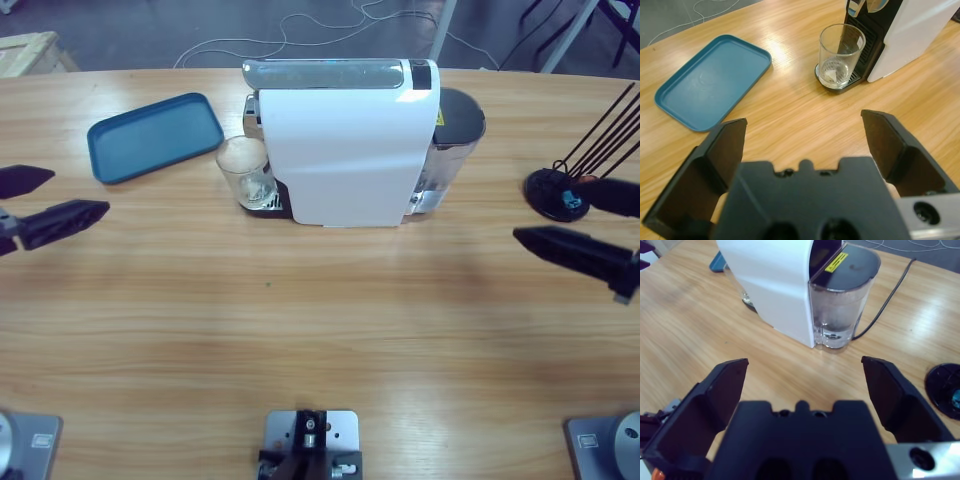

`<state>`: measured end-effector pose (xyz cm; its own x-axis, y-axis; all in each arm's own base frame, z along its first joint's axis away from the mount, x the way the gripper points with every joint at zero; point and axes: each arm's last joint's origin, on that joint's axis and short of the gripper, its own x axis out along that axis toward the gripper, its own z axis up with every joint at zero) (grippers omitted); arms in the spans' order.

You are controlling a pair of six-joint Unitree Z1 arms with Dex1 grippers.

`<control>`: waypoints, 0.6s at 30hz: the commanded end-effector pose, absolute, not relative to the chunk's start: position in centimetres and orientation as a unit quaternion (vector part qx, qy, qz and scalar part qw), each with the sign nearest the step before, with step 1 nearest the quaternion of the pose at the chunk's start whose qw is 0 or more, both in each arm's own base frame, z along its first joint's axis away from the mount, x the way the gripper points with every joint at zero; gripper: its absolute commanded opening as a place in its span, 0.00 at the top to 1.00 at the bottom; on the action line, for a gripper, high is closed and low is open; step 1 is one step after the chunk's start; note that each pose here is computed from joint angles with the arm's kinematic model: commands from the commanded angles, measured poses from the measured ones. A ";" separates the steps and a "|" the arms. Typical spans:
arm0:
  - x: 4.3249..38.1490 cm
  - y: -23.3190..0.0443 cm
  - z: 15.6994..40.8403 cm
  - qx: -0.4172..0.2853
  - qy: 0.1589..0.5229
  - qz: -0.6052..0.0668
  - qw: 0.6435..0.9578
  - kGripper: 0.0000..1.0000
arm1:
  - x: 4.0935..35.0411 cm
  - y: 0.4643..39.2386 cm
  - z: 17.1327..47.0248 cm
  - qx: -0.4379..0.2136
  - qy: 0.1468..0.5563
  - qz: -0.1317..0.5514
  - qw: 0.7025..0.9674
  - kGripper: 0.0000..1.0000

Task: Pour coffee

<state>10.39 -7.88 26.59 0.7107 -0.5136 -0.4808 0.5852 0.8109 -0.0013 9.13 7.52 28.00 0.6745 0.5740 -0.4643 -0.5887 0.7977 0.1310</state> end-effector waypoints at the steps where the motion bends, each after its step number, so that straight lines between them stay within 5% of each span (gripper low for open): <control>1: 9.3 -7.3 25.5 0.076 0.240 -0.319 0.914 0.01 | 7.7 6.6 26.5 -0.004 0.237 0.333 0.913 0.00; 18: 9.4 -7.6 25.1 0.073 0.254 -0.332 0.906 0.01 | 8.5 7.5 25.6 -0.010 0.270 0.337 0.902 0.00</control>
